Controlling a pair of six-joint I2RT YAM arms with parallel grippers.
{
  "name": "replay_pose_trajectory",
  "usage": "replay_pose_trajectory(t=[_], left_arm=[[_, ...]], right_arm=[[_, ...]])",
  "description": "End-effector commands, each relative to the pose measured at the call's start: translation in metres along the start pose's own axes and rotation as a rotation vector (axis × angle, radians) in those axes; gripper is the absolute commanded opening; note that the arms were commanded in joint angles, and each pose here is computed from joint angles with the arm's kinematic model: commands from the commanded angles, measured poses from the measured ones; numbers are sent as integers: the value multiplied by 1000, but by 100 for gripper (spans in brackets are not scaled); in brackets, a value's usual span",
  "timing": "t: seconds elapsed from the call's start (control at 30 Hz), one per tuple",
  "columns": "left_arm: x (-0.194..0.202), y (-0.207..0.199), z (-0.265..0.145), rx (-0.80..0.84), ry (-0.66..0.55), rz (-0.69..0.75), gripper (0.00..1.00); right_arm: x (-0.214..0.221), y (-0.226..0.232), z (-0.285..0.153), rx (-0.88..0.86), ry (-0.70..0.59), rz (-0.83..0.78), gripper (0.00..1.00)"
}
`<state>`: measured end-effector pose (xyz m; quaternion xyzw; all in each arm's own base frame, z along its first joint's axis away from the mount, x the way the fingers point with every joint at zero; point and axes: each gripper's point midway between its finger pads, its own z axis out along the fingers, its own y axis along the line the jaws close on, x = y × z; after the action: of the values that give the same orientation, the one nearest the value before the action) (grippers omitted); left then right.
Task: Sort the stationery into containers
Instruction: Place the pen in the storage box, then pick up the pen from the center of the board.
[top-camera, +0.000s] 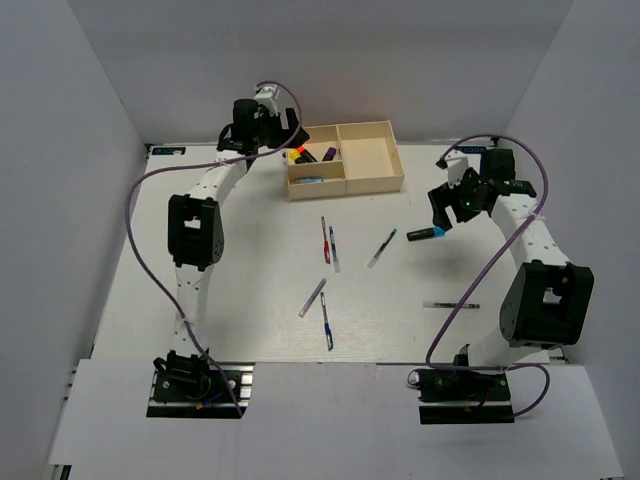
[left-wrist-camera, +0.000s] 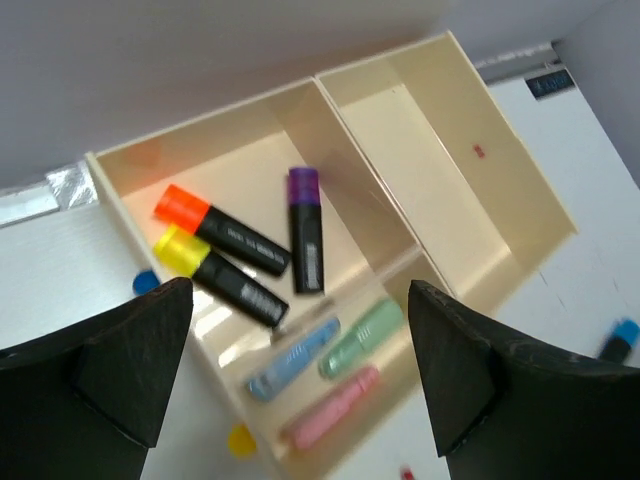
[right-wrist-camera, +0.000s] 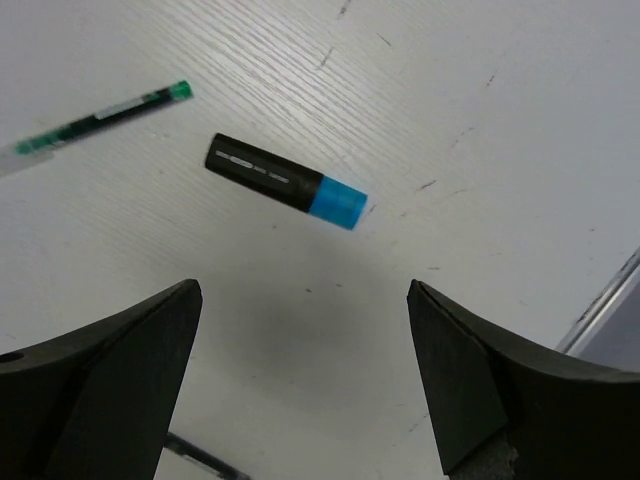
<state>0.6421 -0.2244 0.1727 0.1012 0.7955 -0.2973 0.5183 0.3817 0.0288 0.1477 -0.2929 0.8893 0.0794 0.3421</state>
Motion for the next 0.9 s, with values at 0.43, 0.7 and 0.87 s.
replay_pose_trajectory(t=[0.43,0.7,0.87], left_arm=[[55,-141,-194,463,219,38,98],[68,-142,-190,510,258,-23,98],[74,-140,-190,495,238,-14,98]], right_arm=[[0,-29,67,-234,100,-573,86],[30,-14,94,-371,190,-596,77],[44,12,108,-457,228,-617,77]])
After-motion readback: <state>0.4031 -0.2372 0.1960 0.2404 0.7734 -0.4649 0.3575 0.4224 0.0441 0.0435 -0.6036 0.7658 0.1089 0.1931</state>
